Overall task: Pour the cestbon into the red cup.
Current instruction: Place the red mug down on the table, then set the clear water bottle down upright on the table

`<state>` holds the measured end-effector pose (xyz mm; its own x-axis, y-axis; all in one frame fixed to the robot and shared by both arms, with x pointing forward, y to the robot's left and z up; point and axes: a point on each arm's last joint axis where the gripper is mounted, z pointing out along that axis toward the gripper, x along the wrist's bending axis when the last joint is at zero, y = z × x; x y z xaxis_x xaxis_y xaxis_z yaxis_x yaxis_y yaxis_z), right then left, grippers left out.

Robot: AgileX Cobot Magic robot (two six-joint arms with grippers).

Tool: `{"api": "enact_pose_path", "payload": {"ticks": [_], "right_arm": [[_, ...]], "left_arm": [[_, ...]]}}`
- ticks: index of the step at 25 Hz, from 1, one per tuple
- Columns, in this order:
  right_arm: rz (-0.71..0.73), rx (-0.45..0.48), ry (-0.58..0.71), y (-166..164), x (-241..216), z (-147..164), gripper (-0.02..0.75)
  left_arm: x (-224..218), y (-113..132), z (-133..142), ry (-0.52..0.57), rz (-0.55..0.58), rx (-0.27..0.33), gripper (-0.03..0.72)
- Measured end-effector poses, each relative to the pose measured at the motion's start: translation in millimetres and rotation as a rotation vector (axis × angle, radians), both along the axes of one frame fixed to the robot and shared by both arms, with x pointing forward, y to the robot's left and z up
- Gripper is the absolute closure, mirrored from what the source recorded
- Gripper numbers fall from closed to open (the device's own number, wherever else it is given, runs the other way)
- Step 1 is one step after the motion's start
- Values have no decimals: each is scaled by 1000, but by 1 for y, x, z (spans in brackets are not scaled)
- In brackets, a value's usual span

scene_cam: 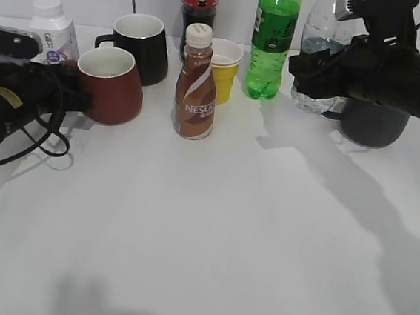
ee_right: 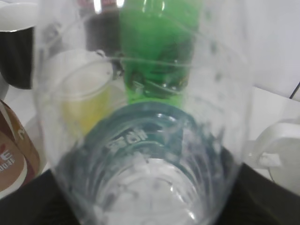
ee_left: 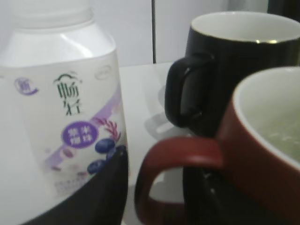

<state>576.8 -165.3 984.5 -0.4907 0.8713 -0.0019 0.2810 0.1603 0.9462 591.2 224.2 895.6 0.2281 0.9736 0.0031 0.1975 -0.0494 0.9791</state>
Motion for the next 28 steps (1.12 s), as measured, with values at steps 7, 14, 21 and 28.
{"api": "enact_pose_path", "payload": {"ticks": [7, 14, 21, 28], "right_arm": [[8, 2, 16, 2, 3, -12, 265], [55, 61, 8, 11, 13, -51, 265], [79, 95, 15, 15, 16, -79, 265], [91, 92, 10, 16, 16, -79, 160]], "left_arm": [[-31, 6, 21, 22, -4, 7, 374], [-62, 9, 60, 142, -10, 35, 374], [-107, 3, 108, 290, -35, 16, 377], [-167, 15, 155, 349, -58, -37, 379]]}}
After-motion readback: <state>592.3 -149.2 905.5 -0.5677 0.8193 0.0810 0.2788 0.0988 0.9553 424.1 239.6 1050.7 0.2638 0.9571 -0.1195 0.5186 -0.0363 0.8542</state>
